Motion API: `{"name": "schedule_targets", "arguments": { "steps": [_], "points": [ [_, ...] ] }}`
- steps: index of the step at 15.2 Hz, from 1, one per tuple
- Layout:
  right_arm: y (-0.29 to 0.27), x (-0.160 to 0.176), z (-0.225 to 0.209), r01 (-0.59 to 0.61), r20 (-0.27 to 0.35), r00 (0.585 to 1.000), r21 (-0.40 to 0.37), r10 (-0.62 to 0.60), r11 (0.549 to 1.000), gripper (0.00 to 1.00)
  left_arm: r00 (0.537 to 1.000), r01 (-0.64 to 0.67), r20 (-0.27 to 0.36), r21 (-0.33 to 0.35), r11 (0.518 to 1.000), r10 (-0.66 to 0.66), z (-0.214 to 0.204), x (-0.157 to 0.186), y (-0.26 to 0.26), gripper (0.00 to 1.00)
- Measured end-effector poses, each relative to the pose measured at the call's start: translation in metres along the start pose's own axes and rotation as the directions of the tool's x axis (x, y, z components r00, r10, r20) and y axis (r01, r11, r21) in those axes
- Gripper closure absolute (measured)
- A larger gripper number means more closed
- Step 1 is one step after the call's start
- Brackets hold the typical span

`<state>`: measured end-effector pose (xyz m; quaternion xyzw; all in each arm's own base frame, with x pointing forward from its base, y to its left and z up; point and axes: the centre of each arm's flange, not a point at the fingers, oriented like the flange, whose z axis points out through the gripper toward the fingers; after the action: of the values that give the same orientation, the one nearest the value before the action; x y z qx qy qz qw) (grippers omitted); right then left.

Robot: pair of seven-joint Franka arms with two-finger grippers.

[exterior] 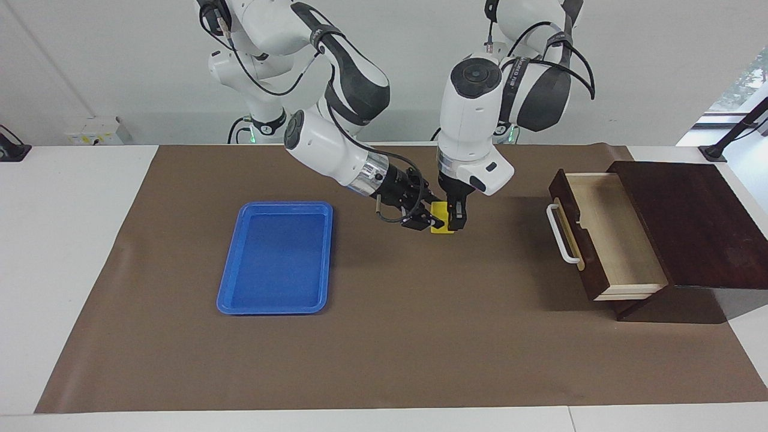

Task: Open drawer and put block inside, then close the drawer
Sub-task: 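Close the left gripper on the yellow block held by the right gripper, then open the right gripper and withdraw it while the left gripper lowers the block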

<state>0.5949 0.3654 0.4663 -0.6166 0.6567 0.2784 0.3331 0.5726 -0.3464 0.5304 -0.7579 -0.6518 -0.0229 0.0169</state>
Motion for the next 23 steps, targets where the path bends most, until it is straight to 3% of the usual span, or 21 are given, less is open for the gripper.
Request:
{"name": "schedule_targets", "arguments": {
  "steps": [1, 5, 10, 14, 17, 19, 21, 23],
  "points": [
    [0.000, 0.000, 0.000, 0.001, 0.000, 1.000, -0.001, -0.001, 1.000, 0.41, 1.000, -0.001, 0.005, 0.001, 1.000, 0.001, 0.000, 0.000, 0.000, 0.44],
    [0.005, -0.004, 0.005, 0.007, 0.001, 1.000, -0.010, -0.007, 1.000, 0.01, 1.000, 0.003, 0.014, 0.002, 1.000, -0.003, -0.002, 0.001, 0.001, 0.44],
    [-0.003, 0.003, -0.004, -0.005, -0.002, 1.000, -0.002, 0.005, 1.000, 0.00, 1.000, -0.008, 0.014, 0.002, 1.000, 0.008, -0.002, 0.003, 0.002, 0.44],
    [-0.058, 0.061, -0.097, -0.103, -0.007, 0.995, 0.032, 0.103, 0.994, 0.00, 1.000, -0.016, 0.012, 0.002, 1.000, 0.016, -0.001, 0.009, 0.004, 0.44],
    [-0.082, 0.107, -0.183, -0.104, -0.103, 0.988, 0.071, 0.111, 0.992, 0.00, 1.000, -0.016, 0.010, 0.007, 1.000, 0.016, 0.000, 0.036, 0.014, 0.44],
    [-0.082, 0.120, -0.209, -0.066, -0.205, 0.976, 0.062, 0.078, 0.996, 0.00, 0.999, -0.037, 0.002, 0.032, 0.999, 0.037, 0.003, 0.067, 0.021, 0.44],
    [-0.078, 0.128, -0.222, 0.013, -0.316, 0.949, 0.012, -0.009, 1.000, 0.00, 0.998, -0.069, -0.002, 0.064, 0.996, 0.070, 0.007, 0.107, 0.028, 0.44],
    [-0.074, 0.133, -0.233, 0.110, -0.385, 0.914, -0.076, -0.131, 0.991, 0.00, 0.994, -0.106, -0.001, 0.080, 0.991, 0.107, 0.008, 0.159, 0.036, 0.44]
  ]
}}
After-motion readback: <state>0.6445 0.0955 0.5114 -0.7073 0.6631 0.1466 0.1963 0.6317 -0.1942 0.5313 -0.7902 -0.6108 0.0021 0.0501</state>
